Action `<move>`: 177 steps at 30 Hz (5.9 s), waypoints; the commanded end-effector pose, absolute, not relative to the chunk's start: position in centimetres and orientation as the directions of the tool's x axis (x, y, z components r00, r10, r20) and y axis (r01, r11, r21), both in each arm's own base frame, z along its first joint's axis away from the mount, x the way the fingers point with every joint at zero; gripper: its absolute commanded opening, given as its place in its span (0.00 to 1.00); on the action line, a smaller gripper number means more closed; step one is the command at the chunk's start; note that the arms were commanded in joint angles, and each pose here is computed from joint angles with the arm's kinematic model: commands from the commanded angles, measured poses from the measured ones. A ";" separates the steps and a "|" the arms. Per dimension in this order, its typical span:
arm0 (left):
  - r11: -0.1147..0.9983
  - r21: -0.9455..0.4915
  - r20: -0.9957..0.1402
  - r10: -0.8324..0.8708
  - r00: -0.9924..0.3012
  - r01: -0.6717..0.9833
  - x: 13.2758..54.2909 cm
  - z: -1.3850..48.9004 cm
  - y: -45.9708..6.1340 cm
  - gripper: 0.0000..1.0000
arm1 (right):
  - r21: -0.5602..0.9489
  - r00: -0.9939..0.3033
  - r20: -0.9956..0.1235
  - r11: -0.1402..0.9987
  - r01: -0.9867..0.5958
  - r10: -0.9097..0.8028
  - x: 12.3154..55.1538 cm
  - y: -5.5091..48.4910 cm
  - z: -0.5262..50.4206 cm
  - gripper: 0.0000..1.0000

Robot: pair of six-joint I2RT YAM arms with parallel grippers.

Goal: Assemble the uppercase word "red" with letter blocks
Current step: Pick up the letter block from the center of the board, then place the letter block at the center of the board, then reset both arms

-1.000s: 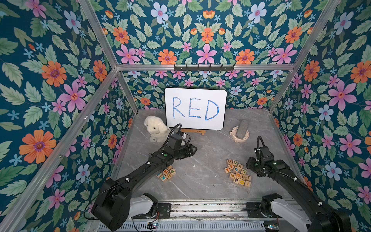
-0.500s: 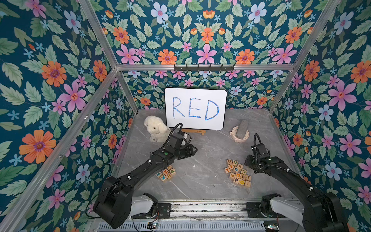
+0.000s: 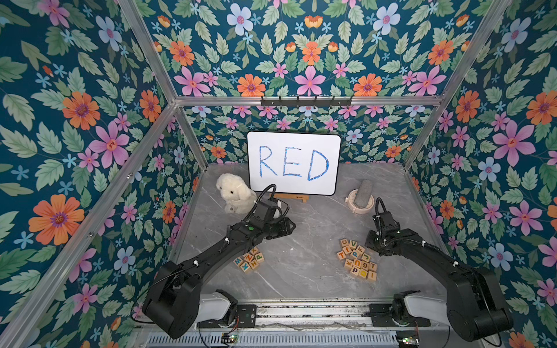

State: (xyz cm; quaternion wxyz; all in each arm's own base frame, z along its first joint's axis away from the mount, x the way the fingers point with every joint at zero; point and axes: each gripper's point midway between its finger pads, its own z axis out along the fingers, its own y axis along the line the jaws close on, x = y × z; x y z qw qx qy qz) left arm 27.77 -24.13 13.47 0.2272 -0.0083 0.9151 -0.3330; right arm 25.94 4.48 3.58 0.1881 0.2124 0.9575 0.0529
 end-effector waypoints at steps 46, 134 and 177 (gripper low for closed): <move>0.929 -0.367 -0.581 -0.262 -0.770 -0.040 29.7 16.0 -15.1 0.47 | 0.282 -0.859 -0.504 0.957 -0.070 0.086 32.4 20.8 19.3 0.27; 0.948 -0.317 -0.865 -0.295 -0.406 -0.012 29.6 23.5 -9.7 0.84 | 0.339 -0.474 -0.845 0.934 -0.115 0.248 29.0 18.5 27.0 0.73; 0.636 0.000 -0.977 -0.164 -0.135 -0.772 24.0 14.8 9.5 0.99 | 0.119 -0.267 -0.937 0.923 0.365 0.226 33.2 -3.9 13.6 0.99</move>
